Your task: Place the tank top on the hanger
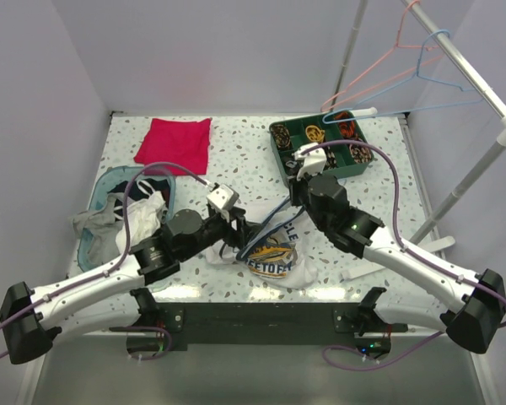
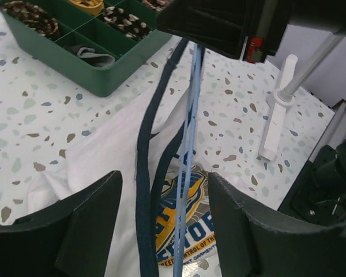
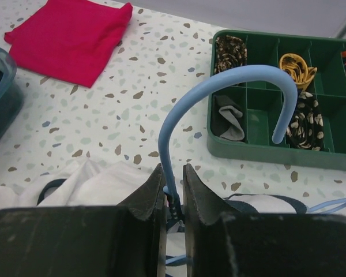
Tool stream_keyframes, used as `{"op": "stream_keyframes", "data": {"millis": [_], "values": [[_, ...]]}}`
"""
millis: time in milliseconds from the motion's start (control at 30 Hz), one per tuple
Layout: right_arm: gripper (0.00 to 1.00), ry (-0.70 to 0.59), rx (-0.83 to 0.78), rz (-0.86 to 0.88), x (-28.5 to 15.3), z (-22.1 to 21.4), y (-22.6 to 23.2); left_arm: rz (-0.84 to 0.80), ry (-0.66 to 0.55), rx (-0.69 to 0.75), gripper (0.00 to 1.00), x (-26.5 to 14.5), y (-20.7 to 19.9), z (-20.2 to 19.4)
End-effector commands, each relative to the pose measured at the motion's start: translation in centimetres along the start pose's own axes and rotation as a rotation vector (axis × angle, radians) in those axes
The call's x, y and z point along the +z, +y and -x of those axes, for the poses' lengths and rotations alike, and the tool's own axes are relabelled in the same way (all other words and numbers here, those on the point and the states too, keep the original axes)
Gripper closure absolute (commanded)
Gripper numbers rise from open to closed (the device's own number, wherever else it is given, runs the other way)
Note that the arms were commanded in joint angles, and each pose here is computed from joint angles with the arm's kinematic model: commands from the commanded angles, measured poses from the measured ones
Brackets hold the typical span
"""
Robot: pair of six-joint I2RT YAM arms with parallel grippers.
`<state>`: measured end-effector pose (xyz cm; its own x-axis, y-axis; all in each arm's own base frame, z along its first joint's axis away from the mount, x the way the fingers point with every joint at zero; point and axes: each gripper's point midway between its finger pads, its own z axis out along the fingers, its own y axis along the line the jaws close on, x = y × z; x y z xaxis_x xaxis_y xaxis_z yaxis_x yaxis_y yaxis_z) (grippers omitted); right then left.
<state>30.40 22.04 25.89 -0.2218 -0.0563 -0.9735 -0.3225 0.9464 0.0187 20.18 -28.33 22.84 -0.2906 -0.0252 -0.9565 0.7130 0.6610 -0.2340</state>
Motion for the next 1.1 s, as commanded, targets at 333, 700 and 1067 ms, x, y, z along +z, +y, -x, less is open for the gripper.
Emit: {"op": "stream_keyframes", "data": {"millis": [333, 700, 1067], "values": [[1.00, -0.064, 0.031, -0.106, -0.2, 0.8, -1.3, 0.410, 0.324, -0.307, 0.59, -6.1, 4.9, -6.3], [1.00, -0.072, 0.028, -0.115, -0.7, 1.2, -1.2, 0.295, 0.439, -0.302, 0.43, -3.9, 3.5, -11.5], [1.00, -0.074, 0.022, -0.129, -1.0, 1.4, -1.4, 0.267, 0.476, -0.276, 0.41, -1.7, 3.1, -12.9]]}}
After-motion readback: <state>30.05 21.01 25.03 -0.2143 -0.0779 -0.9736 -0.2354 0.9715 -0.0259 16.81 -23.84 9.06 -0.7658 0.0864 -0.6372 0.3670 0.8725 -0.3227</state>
